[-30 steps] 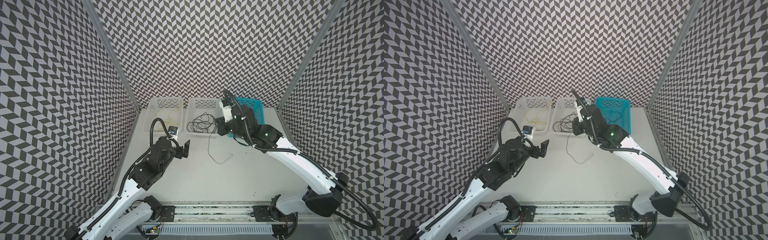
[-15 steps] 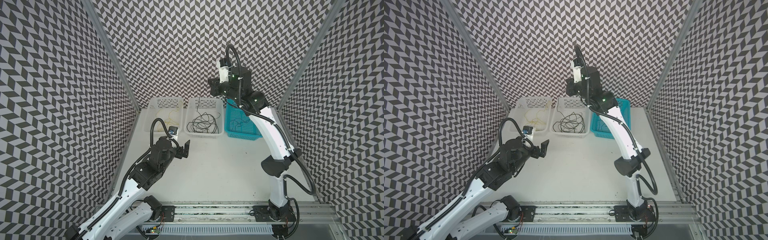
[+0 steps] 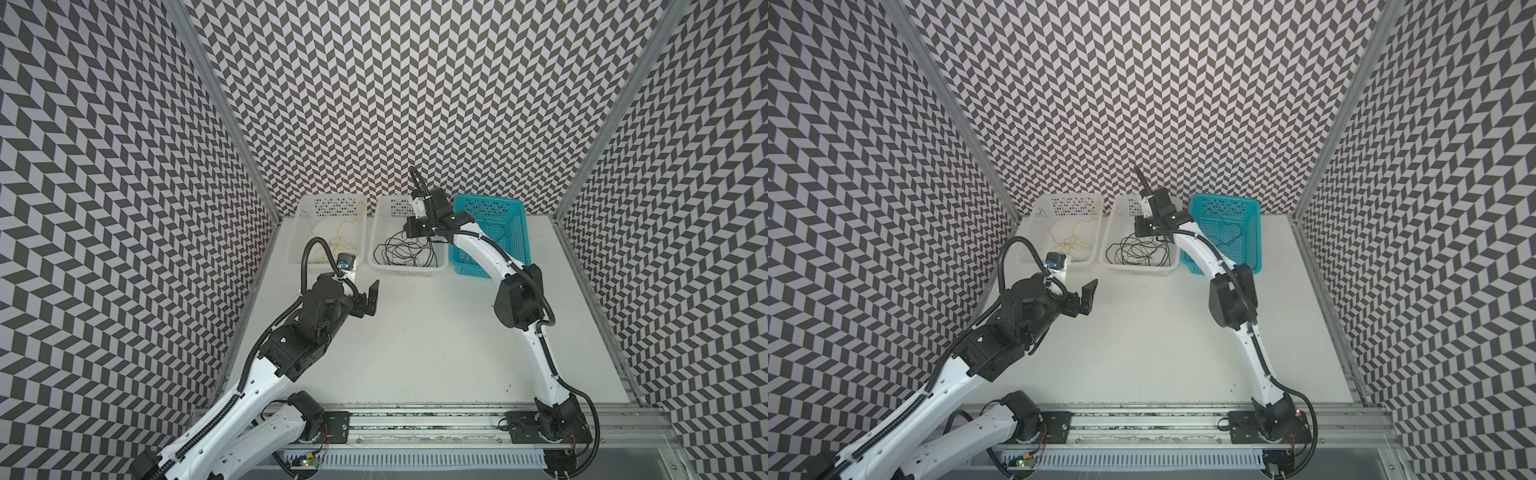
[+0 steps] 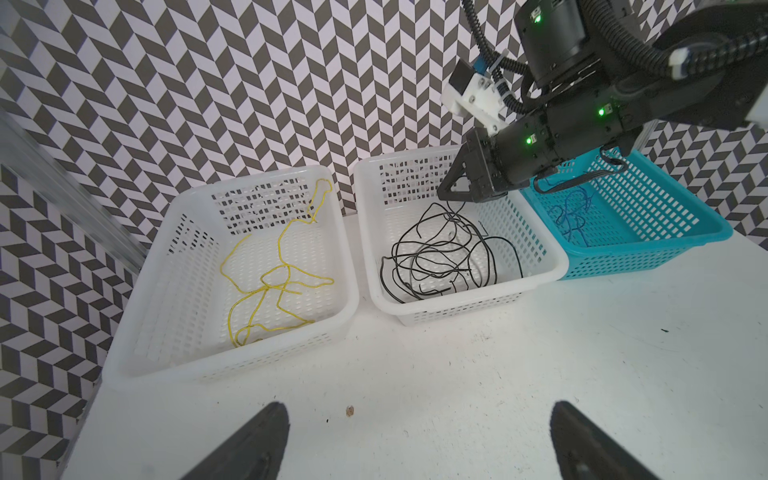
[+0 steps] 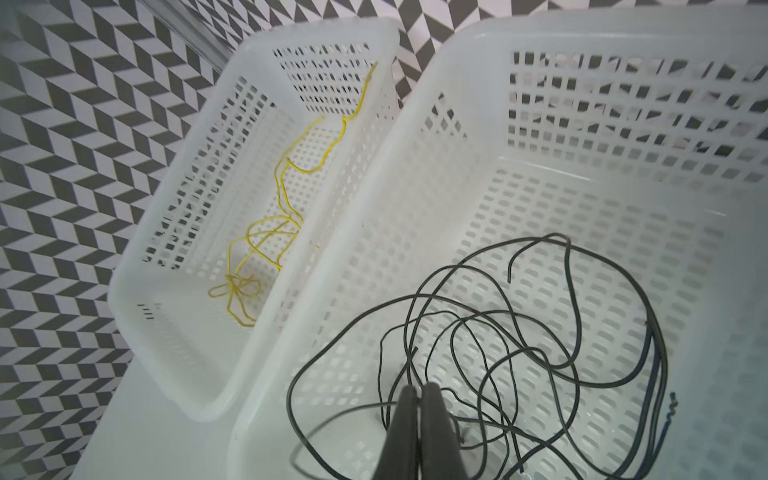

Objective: Untangle the cables
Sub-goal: 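Lower the short black wire into the white basket and open the right gripper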

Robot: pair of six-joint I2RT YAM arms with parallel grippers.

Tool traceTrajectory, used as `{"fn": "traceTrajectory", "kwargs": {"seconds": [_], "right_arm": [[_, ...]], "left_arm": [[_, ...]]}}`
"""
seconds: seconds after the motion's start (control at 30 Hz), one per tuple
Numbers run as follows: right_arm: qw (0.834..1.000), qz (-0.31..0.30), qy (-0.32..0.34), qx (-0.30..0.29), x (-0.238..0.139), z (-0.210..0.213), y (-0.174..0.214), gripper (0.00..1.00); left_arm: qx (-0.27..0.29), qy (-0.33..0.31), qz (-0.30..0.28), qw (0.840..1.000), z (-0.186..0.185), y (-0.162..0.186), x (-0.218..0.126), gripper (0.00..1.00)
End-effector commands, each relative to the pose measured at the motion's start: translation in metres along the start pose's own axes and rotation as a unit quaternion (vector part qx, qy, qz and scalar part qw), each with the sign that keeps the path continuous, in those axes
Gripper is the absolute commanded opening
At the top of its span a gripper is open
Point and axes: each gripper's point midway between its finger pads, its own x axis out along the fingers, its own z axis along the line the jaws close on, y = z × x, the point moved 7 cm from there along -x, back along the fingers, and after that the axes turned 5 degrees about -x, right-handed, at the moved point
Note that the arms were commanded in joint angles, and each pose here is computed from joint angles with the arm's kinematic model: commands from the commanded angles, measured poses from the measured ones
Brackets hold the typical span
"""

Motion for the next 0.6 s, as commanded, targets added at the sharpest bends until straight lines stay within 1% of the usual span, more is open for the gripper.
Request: {"fn": "traceTrajectory", "kwargs": {"seconds": [0.0,0.07,0.1,0.13,0.2,0.3,0.33,0.4,0.47,0.57], "right_arm": [[0.996,-0.081,0.003,-0.04,-0.03,0.017,-0.043,0.1],[0.996,-0.074,0.006,-0.044,-0.031,0.015,-0.04,0.26],[0.996,-0.07,0.009,-0.046,-0.033,0.015,-0.04,0.4],[0.996,-0.067,0.007,-0.05,-0.037,0.017,-0.042,0.47],[0.995,-0.073,0.007,-0.06,-0.055,0.025,-0.052,0.56],[0.99,-0.111,0.015,-0.083,-0.093,0.037,-0.07,0.71],[0.988,-0.123,0.022,-0.089,-0.105,0.04,-0.075,0.77],[0.984,-0.144,0.035,-0.102,-0.134,0.047,-0.08,0.99],[0.981,-0.156,0.045,-0.109,-0.164,0.052,-0.078,1.0],[0.974,-0.179,0.075,-0.115,-0.203,0.049,-0.058,1.0]], "left_arm": [[0.0,-0.006,-0.013,1.0,0.001,-0.003,-0.001,1.0],[0.001,-0.006,-0.011,1.0,0.001,-0.003,-0.001,1.0],[0.001,-0.007,-0.013,1.0,0.002,-0.003,-0.002,1.0],[0.001,-0.008,-0.013,1.0,0.002,-0.003,-0.002,1.0],[0.001,-0.009,-0.013,1.0,0.002,-0.002,-0.002,1.0],[0.0,-0.014,-0.013,1.0,0.003,-0.001,0.0,1.0],[0.001,-0.018,-0.012,1.0,0.004,0.0,0.001,1.0],[-0.002,-0.035,-0.019,0.999,0.008,0.002,0.002,1.0],[-0.01,-0.064,-0.03,0.997,0.014,0.007,0.004,1.0],[-0.019,-0.122,-0.038,0.992,0.027,0.017,0.01,1.0]]}}
